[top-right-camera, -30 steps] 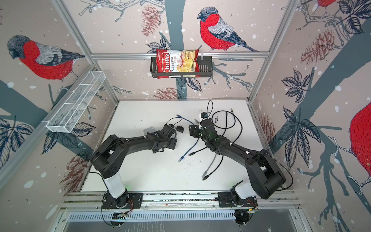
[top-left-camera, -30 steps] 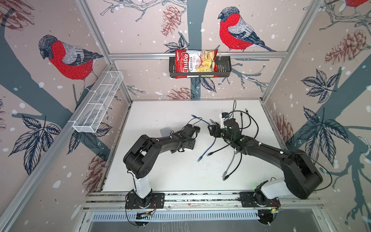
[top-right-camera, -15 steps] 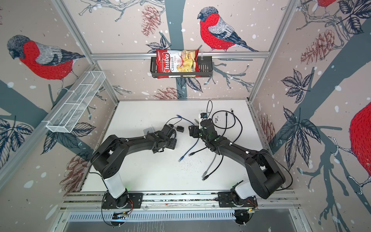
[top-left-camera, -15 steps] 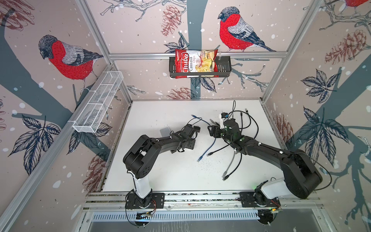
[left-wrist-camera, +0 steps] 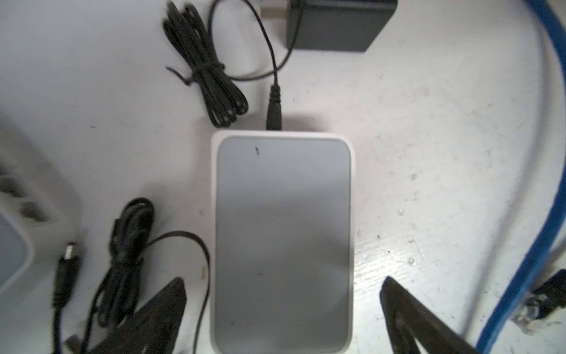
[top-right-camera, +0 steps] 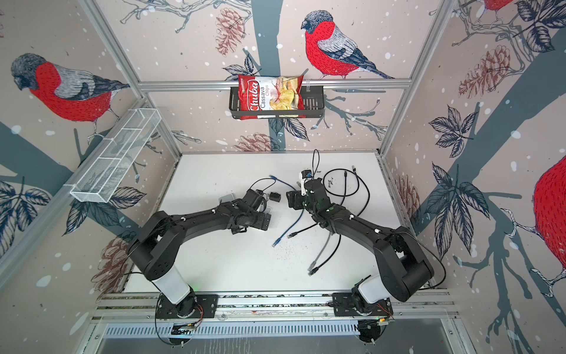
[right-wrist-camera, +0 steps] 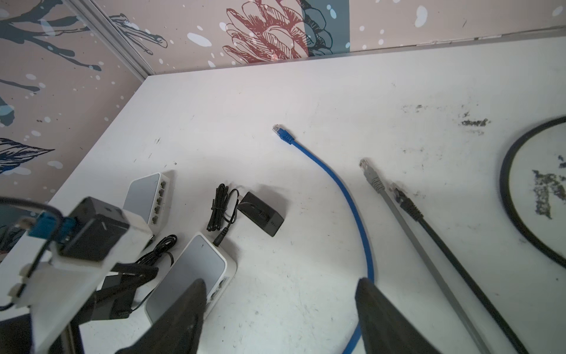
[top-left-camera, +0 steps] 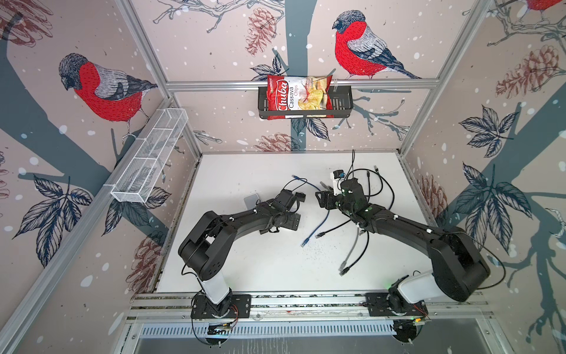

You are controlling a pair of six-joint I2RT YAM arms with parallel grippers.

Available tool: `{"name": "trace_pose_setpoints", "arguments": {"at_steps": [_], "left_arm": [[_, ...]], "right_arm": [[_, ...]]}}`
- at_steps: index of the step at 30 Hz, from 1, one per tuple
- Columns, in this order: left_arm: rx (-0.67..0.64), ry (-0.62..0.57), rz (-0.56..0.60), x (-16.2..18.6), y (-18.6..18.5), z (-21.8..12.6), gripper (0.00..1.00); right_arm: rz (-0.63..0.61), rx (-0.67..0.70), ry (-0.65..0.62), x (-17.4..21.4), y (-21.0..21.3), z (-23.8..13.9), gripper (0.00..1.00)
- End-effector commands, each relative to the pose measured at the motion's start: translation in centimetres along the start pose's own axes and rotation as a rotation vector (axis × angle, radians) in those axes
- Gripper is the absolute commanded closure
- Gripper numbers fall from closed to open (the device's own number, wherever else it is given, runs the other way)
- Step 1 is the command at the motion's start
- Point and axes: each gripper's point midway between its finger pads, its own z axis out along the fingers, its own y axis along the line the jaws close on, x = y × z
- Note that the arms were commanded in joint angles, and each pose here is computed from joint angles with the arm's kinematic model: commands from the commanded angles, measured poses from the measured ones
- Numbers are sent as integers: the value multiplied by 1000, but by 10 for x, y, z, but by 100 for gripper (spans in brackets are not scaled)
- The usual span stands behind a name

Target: Insert the plug into the switch port

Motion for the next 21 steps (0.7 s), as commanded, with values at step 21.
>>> {"name": "trace_pose_setpoints", "arguments": {"at_steps": [21], "left_arm": [[292, -593, -145, -13, 1, -117, 2]], "right_arm": [[-463, -169, -175, -32, 54, -44, 25]]}}
